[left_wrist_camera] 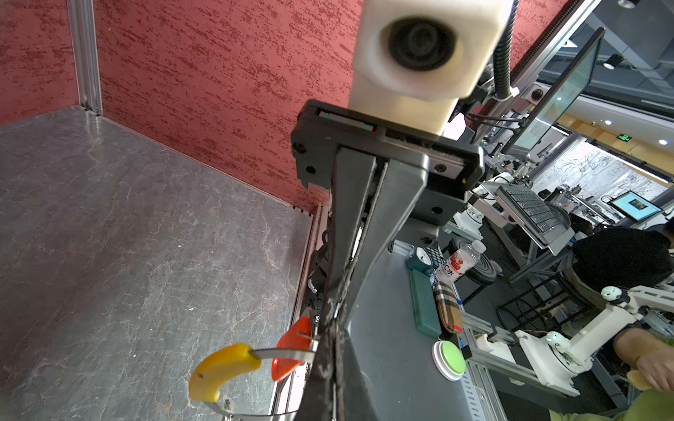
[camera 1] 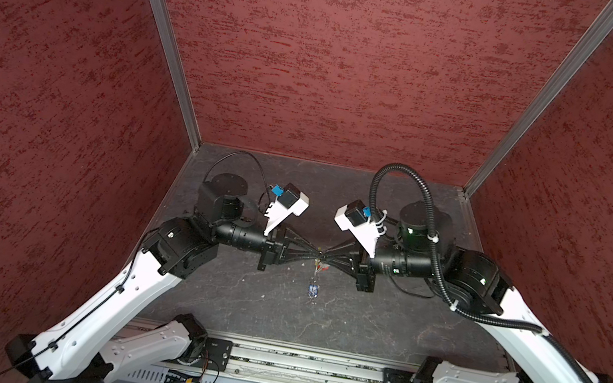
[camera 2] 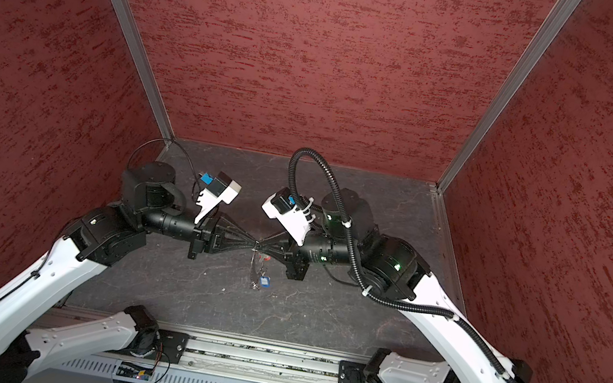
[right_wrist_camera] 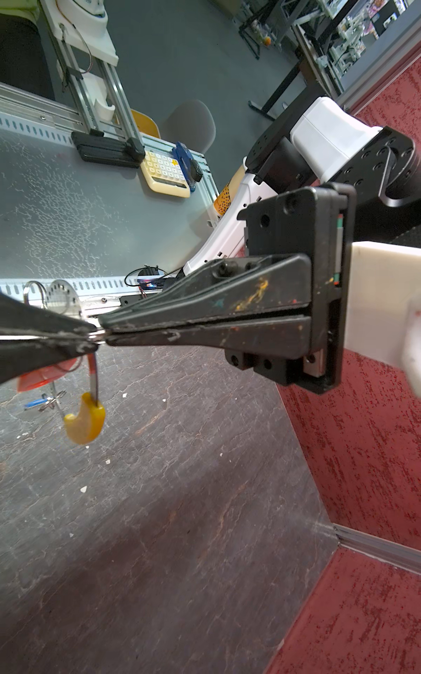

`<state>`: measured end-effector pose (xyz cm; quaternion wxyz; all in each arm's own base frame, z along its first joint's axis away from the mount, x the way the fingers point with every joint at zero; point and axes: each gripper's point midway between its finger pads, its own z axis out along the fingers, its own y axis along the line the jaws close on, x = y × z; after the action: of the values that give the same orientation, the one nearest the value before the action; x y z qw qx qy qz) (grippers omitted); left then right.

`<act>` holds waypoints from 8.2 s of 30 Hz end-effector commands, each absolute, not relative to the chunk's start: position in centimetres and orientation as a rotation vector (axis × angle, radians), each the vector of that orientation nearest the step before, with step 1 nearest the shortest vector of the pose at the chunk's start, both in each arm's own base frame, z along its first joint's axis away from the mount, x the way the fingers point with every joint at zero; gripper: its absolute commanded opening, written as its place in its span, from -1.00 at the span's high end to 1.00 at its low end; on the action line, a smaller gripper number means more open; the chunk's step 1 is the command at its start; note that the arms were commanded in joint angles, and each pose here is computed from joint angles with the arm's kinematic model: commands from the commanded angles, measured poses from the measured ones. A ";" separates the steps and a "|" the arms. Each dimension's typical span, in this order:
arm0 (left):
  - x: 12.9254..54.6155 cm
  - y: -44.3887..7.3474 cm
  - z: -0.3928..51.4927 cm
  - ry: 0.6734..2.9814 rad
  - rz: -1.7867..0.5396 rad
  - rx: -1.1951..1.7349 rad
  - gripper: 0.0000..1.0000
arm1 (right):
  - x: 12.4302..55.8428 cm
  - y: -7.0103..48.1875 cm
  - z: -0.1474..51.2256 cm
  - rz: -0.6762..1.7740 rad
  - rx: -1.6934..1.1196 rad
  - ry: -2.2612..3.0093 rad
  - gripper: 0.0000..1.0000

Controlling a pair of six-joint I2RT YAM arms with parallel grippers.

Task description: Remove the keys from the keyring

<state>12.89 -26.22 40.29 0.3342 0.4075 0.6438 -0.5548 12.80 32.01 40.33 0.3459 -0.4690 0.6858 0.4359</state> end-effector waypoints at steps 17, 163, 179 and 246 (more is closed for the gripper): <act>13.8 -25.4 43.4 1.424 -1.404 0.929 1.00 | 13.5 30.3 44.9 1.111 -1.035 1.497 0.06; 15.4 -25.0 40.9 1.365 -1.199 0.702 1.00 | 11.3 35.8 47.9 1.597 -1.017 1.122 1.00; 14.7 -24.1 42.5 1.320 -1.227 0.671 1.00 | 15.4 36.3 42.8 1.335 -0.942 1.363 1.00; 14.2 -23.4 42.6 1.330 -1.220 0.686 1.00 | 14.7 32.8 39.2 1.235 -1.027 1.562 1.00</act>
<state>14.94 -23.85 41.15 0.5564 0.2805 0.5850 -0.5191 14.68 33.46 38.23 0.4145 -0.4146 0.6318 0.5070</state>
